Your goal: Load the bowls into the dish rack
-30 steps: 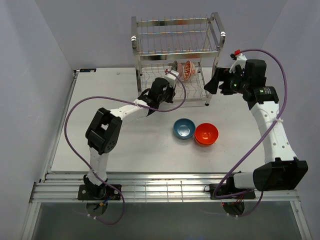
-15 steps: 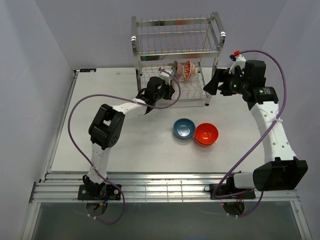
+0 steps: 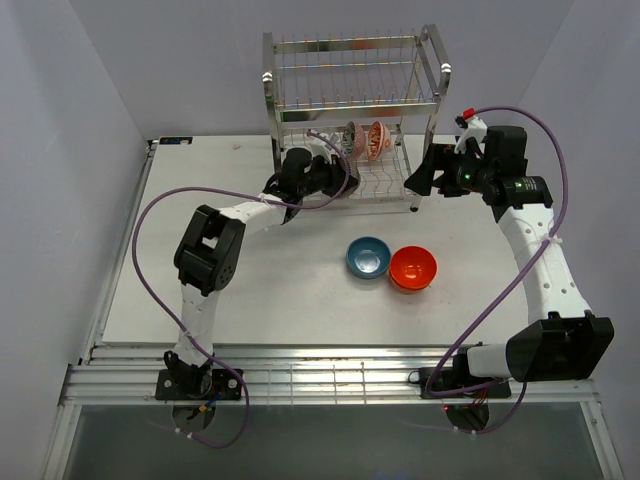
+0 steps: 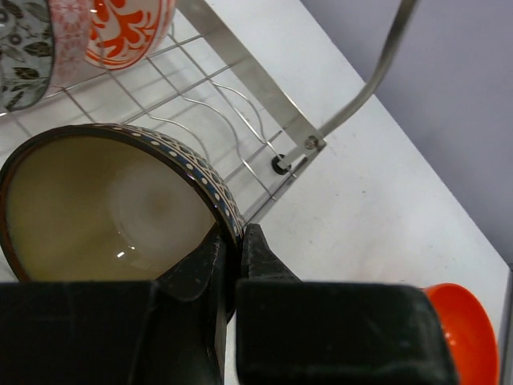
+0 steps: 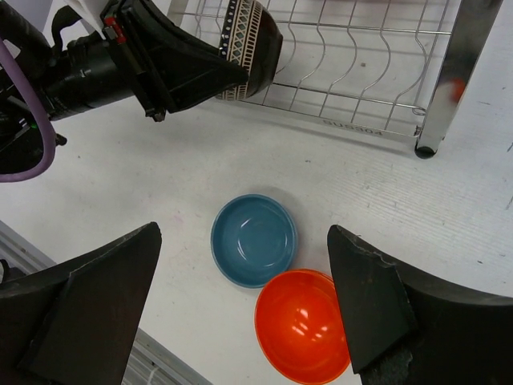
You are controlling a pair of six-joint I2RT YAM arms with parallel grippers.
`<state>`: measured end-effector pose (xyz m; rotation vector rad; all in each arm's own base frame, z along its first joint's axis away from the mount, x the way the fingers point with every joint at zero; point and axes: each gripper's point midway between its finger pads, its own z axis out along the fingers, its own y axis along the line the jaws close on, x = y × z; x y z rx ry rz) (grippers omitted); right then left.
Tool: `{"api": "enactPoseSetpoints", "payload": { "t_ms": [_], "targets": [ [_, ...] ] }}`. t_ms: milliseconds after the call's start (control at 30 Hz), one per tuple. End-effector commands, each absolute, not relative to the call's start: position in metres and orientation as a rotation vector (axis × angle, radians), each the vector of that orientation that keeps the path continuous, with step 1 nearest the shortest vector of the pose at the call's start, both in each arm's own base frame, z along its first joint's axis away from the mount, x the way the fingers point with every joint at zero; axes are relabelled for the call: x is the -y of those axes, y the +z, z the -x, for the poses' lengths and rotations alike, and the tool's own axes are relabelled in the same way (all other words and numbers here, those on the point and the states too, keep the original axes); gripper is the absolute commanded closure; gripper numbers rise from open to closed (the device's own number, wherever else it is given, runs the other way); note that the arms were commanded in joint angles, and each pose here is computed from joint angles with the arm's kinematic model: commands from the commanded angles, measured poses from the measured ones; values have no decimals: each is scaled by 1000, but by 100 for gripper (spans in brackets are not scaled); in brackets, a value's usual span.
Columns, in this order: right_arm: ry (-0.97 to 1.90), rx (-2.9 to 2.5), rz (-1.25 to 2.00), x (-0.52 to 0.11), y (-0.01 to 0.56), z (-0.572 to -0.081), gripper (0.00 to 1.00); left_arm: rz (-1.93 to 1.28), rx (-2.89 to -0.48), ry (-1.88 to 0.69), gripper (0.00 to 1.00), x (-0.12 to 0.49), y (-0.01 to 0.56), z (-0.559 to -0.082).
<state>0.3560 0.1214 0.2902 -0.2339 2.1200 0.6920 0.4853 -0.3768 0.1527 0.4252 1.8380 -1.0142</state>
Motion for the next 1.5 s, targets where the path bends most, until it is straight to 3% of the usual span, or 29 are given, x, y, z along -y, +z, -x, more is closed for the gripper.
{"api": "enactPoseSetpoints", "payload": {
  "t_ms": [0,433,1467],
  "targets": [
    [706,-2084,260,-123,299,-355,10,-458,-1695,-1172,100,395,206,-474],
    [634,-2018,316,-115,321,-357,10,-343,-1663,-1367,100,422,212,-475],
    [597,-2050,337,-100,307,-346,10,-229,-1438,-1649,100,488,239,-487]
  ]
}}
